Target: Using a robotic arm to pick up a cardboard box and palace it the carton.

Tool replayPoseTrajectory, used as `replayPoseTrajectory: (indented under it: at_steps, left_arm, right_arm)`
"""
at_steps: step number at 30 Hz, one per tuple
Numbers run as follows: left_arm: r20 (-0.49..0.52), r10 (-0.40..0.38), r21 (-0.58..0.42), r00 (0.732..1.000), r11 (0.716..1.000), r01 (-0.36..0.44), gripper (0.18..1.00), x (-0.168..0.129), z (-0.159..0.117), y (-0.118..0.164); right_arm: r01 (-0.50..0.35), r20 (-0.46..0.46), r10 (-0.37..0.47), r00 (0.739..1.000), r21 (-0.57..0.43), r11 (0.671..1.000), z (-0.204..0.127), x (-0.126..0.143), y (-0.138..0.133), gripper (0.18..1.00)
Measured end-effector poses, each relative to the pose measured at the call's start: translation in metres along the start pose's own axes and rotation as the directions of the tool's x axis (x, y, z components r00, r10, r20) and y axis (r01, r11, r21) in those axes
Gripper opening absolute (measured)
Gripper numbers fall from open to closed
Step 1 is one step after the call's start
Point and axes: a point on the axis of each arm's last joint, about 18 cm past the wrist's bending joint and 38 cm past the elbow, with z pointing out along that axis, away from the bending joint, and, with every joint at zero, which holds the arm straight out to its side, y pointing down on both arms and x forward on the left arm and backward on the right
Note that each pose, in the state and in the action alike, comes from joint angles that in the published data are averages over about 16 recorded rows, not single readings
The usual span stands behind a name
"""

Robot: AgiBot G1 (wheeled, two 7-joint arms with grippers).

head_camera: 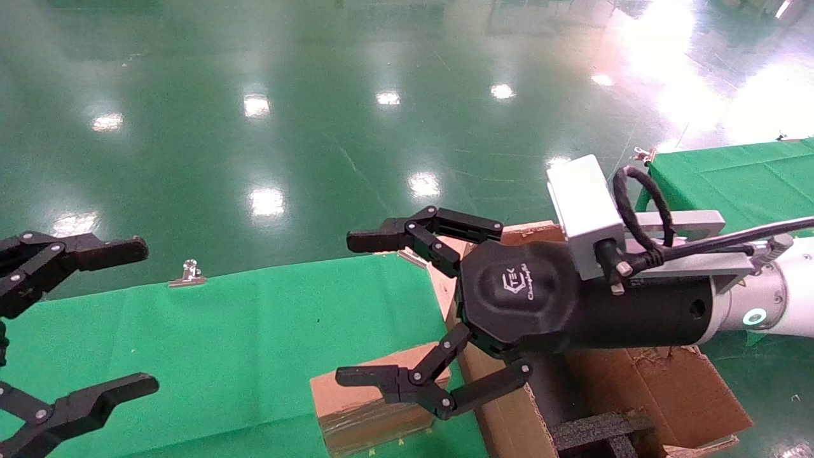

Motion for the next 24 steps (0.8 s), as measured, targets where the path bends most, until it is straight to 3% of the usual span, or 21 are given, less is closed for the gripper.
replayPoseTrajectory:
  at_steps: [24]
  left_arm:
    - [0.000, 0.000, 0.000, 1.000, 1.000, 0.000, 0.995, 0.0000, 0.0000, 0.0000]
  right_arm:
    - [0.001, 0.000, -0.001, 1.000, -0.003, 1.000, 0.0001, 0.0002, 0.0003, 1.000]
